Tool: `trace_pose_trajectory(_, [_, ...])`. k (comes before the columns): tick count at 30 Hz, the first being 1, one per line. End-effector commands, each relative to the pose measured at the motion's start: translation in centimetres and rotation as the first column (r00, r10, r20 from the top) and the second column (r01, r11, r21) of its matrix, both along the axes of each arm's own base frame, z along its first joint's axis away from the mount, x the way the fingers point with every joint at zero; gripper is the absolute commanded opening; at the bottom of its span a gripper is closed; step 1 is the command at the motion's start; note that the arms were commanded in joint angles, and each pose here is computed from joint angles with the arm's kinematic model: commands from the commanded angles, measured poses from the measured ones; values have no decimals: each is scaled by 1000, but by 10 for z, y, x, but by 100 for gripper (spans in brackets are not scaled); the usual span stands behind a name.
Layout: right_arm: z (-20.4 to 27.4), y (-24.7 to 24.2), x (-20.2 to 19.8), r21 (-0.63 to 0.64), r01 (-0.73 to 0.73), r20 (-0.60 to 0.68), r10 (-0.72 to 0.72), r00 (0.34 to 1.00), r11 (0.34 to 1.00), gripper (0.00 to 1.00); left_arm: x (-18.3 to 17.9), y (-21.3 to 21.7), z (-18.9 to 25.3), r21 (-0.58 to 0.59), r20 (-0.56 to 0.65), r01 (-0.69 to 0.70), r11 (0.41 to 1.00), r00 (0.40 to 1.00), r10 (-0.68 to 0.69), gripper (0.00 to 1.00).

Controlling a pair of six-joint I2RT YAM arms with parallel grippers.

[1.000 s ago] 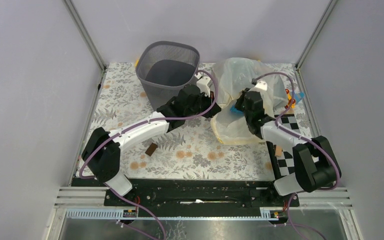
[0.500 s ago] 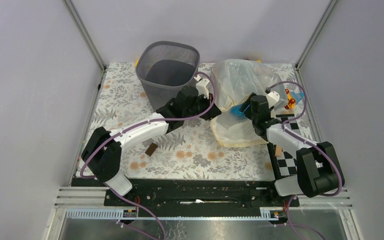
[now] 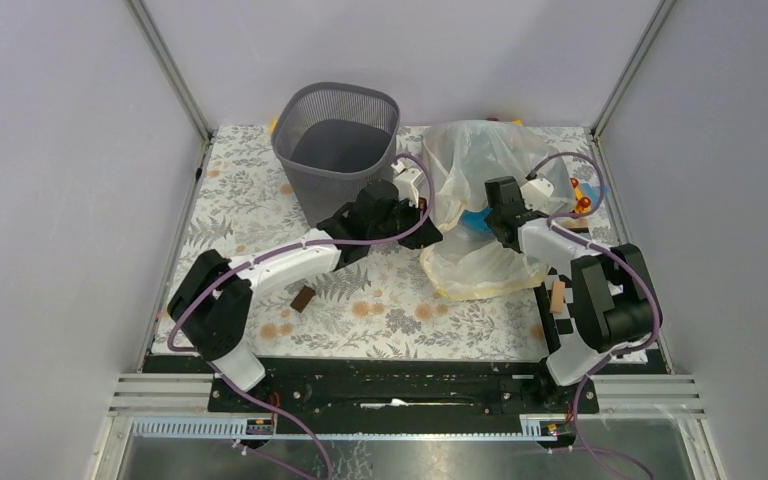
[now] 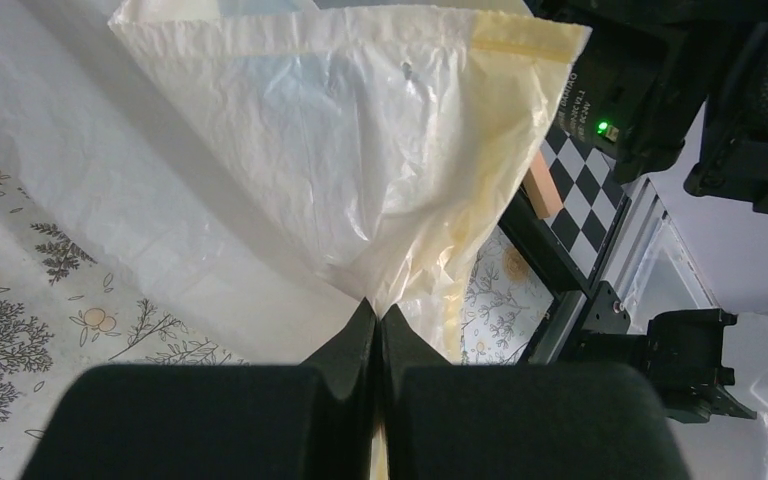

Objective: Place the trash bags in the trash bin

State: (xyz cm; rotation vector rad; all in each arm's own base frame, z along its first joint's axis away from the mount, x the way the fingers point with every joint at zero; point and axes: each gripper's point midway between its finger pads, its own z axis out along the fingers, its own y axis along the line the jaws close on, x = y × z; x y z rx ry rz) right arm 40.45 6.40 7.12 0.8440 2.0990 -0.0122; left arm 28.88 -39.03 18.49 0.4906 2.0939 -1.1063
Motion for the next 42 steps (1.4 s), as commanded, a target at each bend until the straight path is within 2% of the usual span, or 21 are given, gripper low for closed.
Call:
trace_pose_trajectory(1, [19, -11, 2, -36, 52, 29, -51, 998, 998, 13, 5, -4, 6, -36, 25, 18, 999, 1000, -17, 1])
trace_pose_trajectory(3, [33, -10, 1, -32, 36, 58, -34, 998, 999, 4, 7, -3, 2, -28, 17, 14, 1000, 1000, -14, 1])
trace_pose_trajectory(7, [65, 8, -5, 3, -113, 92, 113, 989, 994, 0, 10, -2, -3, -23, 8, 13, 1000, 1000, -12, 2])
trace_pose_trajectory(11, [99, 33, -26, 57, -306, 161, 293, 942, 950, 0, 11, -2, -8, -17, -5, 15, 1000, 1000, -15, 2])
trace_pose_trajectory(16, [152, 49, -64, 71, -471, 324, 426, 845, 880, 0, 15, -4, -20, 4, -18, 7, 1000, 1000, -7, 3])
trace_pose_trajectory(21, [221, 63, -100, -3, -614, 496, 534, 685, 789, 0, 16, -18, -48, 31, -113, 38, 999, 993, -34, 3])
trace_pose_trajectory(23, [249, 61, -111, -34, -620, 543, 535, 647, 784, 0, 15, -26, -54, 23, -129, 40, 999, 991, -37, 3])
trace_pose_trajectory(27, [289, 49, -127, -80, -592, 598, 514, 615, 802, 0, 7, -48, -67, 36, -150, 72, 997, 986, -66, 3])
trace_pose_trajectory(34, [338, 40, -150, -110, -570, 685, 478, 551, 814, 0, -9, -82, -81, 106, -100, 103, 989, 991, -92, 3])
trace_pose_trajectory(42, [376, 49, -177, -100, -630, 780, 454, 431, 770, 0, -12, -76, -91, 142, -96, 107, 984, 991, -94, 9])
